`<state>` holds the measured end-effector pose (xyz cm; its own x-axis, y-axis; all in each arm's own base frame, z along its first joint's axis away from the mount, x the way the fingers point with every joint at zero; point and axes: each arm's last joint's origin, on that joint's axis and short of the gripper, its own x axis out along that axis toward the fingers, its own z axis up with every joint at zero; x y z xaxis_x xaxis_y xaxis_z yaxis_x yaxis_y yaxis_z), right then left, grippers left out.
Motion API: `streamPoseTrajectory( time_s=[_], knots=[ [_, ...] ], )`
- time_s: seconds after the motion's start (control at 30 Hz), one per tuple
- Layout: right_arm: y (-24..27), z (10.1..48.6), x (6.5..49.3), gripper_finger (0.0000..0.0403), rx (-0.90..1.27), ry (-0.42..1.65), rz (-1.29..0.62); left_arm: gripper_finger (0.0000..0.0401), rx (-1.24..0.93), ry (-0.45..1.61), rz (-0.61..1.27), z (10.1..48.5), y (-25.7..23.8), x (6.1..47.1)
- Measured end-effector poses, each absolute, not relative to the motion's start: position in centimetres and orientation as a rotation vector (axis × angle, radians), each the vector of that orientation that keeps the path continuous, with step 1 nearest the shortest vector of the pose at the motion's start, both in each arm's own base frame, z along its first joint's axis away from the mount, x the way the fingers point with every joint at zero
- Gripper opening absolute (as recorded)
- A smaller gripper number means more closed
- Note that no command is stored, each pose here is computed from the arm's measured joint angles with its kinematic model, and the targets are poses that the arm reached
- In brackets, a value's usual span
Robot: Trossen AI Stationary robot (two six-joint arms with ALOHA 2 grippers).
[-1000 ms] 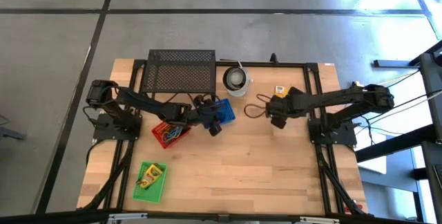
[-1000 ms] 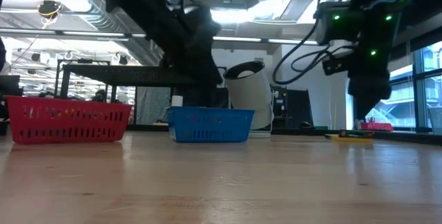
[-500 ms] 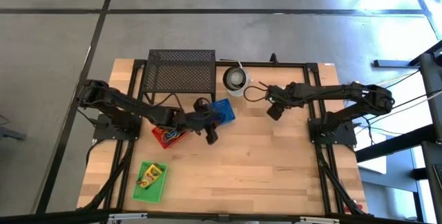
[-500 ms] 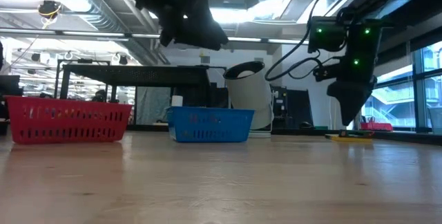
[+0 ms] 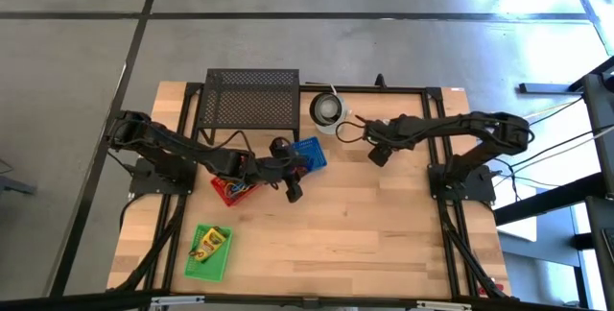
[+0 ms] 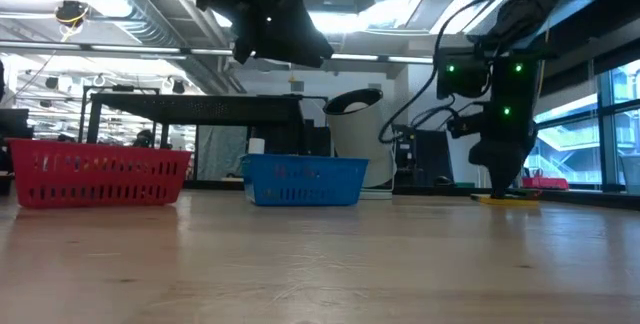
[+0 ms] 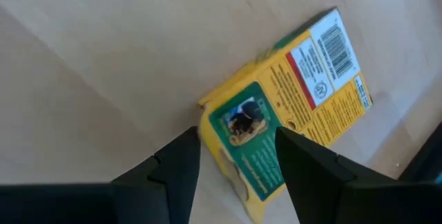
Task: Pick & Place Office Desk Supplies
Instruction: Put the crayon box into the green bin
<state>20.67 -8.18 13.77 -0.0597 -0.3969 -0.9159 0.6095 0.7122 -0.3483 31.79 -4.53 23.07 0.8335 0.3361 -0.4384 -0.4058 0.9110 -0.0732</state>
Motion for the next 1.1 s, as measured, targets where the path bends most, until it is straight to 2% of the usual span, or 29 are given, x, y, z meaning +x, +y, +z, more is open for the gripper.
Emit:
streamPoseTrajectory(
  time_s=[0.17,0.27,0.63,0.87,1.1],
  knots=[
    [-8.7,12.9,20.6,0.0186,0.197,1.455,-0.841,0.013,-0.164,0.434,0.389,23.1,-4.7,31.8],
    [-8.9,12.8,20.6,0.0166,0.203,1.462,-0.839,0.013,-0.164,0.434,0.388,23.1,-4.7,31.8],
    [-9.1,12.7,20.4,0.0011,0.194,1.47,-0.855,0.013,-0.166,0.436,0.381,23.1,-4.7,31.8],
    [-8.7,13.1,20.3,0.0009,0.195,1.472,-0.828,0.013,-0.167,0.442,0.342,23.0,-5.4,31.7],
    [-7.0,15.1,20.4,0.0006,0.246,1.377,-0.724,0.013,-0.107,0.452,0.316,23.0,-5.8,31.6]
  ],
)
